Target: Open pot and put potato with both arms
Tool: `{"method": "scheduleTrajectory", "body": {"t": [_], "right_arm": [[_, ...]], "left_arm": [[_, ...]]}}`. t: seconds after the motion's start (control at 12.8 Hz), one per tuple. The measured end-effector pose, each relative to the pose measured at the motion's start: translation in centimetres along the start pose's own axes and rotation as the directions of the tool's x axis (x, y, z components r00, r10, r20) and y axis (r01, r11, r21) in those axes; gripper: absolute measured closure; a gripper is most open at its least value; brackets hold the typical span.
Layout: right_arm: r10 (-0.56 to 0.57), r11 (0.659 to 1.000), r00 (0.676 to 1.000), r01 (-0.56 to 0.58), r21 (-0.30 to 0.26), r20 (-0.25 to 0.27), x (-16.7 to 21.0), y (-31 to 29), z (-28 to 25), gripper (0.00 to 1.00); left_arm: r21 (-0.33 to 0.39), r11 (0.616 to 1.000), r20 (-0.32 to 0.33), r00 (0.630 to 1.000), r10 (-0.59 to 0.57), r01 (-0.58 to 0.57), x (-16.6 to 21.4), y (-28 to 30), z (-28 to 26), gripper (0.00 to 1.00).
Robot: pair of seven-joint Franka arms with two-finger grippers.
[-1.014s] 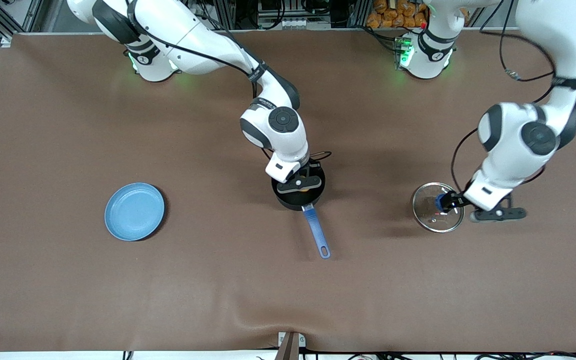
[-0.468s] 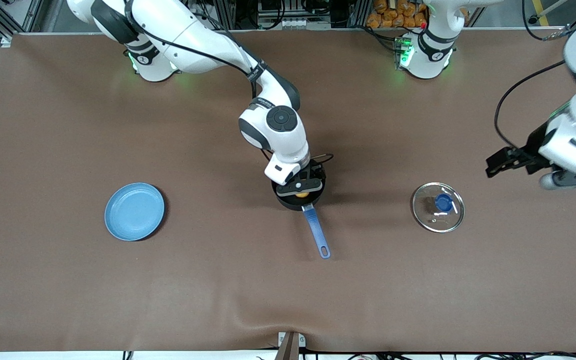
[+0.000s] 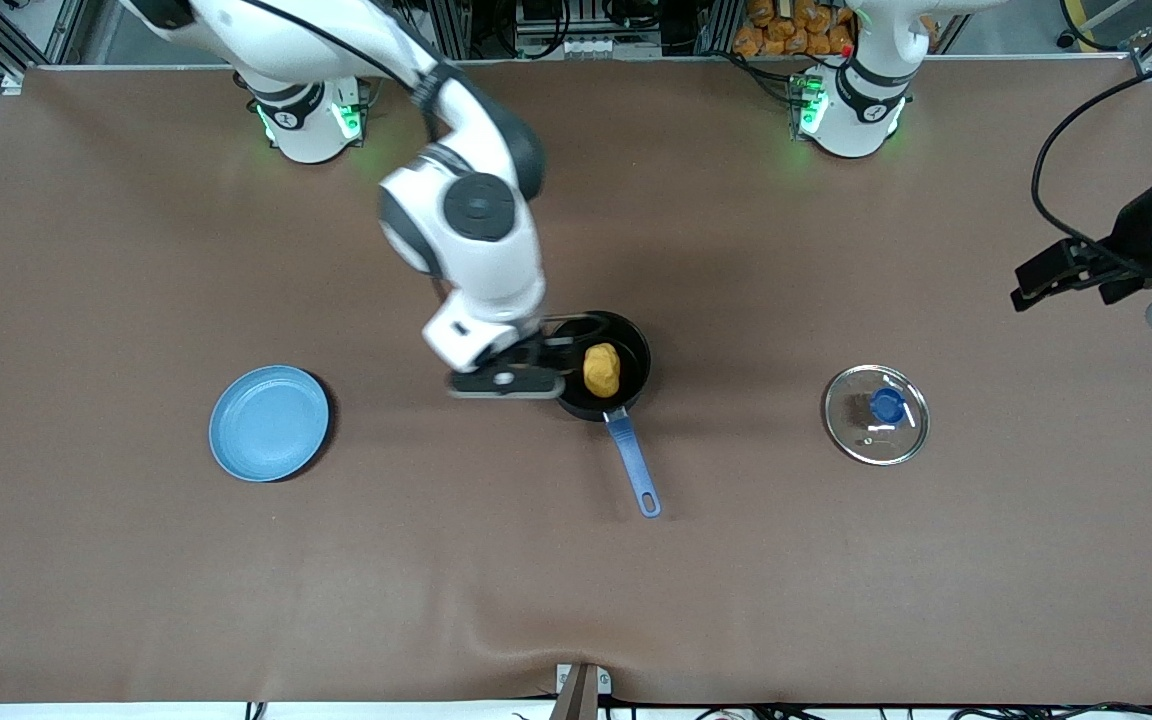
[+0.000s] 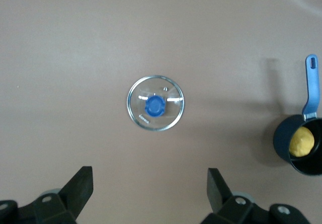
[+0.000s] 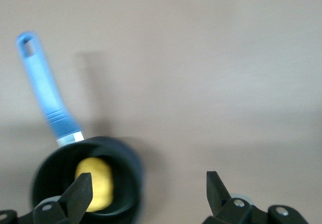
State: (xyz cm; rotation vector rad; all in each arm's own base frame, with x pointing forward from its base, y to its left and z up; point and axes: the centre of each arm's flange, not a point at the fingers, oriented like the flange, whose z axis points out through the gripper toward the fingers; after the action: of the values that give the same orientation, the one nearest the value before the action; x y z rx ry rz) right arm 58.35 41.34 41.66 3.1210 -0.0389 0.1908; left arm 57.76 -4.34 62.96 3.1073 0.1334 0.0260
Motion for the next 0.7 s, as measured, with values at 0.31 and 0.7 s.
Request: {"method": "scheduleTrajectory", "body": {"t": [0.31, 0.7], "right_arm": [[-0.1, 0.992, 0.994, 0.103, -0.073, 0.042, 6.2, 14.8, -4.7, 0.0], [-0.15, 0.989, 0.98, 0.149, 0.021, 0.133, 8.7, 30.2, -8.4, 0.0]], "left_arm": [[0.005, 1.0, 0.03, 1.0, 0.001, -0.001, -0.4, 0.0, -0.2, 0.0], [0.002, 1.0, 0.001, 1.0, 0.0, 0.0, -1.1, -0.1, -2.1, 0.0]]}}
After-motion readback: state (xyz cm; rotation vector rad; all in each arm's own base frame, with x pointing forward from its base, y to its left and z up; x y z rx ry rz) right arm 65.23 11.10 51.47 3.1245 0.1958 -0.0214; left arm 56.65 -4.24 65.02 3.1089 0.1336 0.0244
